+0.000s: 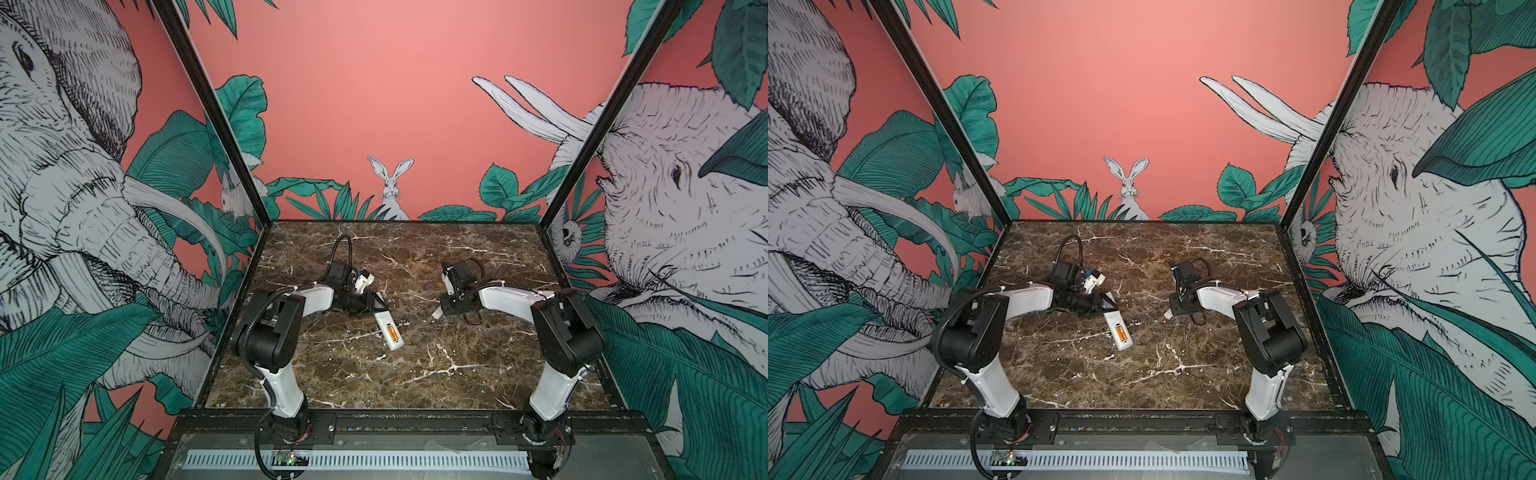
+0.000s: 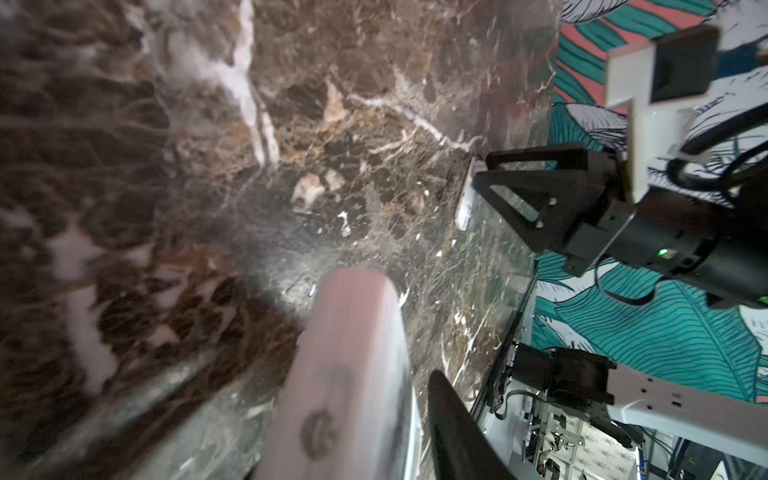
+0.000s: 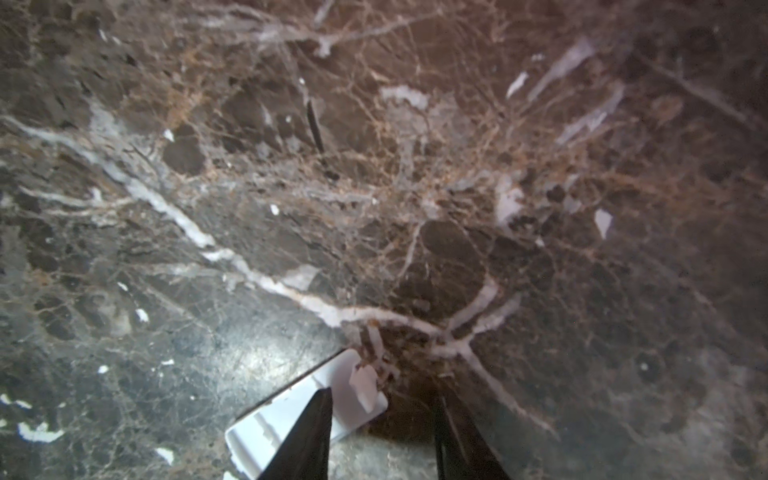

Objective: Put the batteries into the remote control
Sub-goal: 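Lower the remote with the left gripper while the right gripper moves over the cover, then grasp the white battery cover with the right gripper while the left gripper releases the remote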

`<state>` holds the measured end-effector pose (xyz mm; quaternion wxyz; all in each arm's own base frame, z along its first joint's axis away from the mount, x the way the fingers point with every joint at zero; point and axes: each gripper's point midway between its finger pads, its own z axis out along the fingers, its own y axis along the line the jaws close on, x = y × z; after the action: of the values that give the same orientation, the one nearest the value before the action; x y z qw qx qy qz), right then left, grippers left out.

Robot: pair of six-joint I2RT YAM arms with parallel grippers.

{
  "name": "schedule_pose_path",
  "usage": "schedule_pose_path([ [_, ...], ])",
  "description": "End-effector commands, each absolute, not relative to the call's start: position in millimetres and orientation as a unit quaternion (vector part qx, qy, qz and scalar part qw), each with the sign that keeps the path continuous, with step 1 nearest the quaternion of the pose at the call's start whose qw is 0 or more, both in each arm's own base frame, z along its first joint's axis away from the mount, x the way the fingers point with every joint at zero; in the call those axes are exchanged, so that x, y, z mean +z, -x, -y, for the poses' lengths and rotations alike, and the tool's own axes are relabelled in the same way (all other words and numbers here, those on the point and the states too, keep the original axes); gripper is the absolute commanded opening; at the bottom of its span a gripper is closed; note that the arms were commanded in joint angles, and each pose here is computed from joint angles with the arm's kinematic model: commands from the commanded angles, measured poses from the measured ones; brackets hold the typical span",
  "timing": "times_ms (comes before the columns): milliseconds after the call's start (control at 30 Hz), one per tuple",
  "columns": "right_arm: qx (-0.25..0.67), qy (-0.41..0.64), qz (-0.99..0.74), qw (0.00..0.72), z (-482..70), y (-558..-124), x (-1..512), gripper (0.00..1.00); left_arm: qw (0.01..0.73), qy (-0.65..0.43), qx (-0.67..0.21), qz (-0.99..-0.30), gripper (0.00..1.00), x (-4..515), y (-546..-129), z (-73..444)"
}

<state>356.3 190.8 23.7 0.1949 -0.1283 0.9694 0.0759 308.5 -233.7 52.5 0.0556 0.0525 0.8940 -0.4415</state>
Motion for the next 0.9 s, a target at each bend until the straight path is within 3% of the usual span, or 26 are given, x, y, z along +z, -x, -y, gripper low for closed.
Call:
schedule_pose_path([
  [0, 0.077, 0.142, -0.966, 0.200, -195, -364, 24, 0.37, 0.050, -0.052, -0.434, -0.898, 0.47, 52, -312, 234],
  [233, 0.081, 0.153, -0.963, 0.207, -198, -370, 27, 0.34, 0.048, -0.036, -0.419, -0.906, 0.64, 44, -315, 226],
  [333, 0.081, 0.162, -0.961, 0.208, -200, -372, 27, 0.32, 0.047, -0.035, -0.423, -0.904, 0.77, 43, -314, 226],
  [567, 0.090, 0.180, -0.958, 0.205, -207, -375, 26, 0.27, 0.059, -0.035, -0.408, -0.910, 0.84, 50, -309, 217],
  [867, 0.100, 0.187, -0.956, 0.204, -211, -375, 29, 0.08, 0.101, -0.055, -0.400, -0.909, 0.89, 81, -309, 211],
])
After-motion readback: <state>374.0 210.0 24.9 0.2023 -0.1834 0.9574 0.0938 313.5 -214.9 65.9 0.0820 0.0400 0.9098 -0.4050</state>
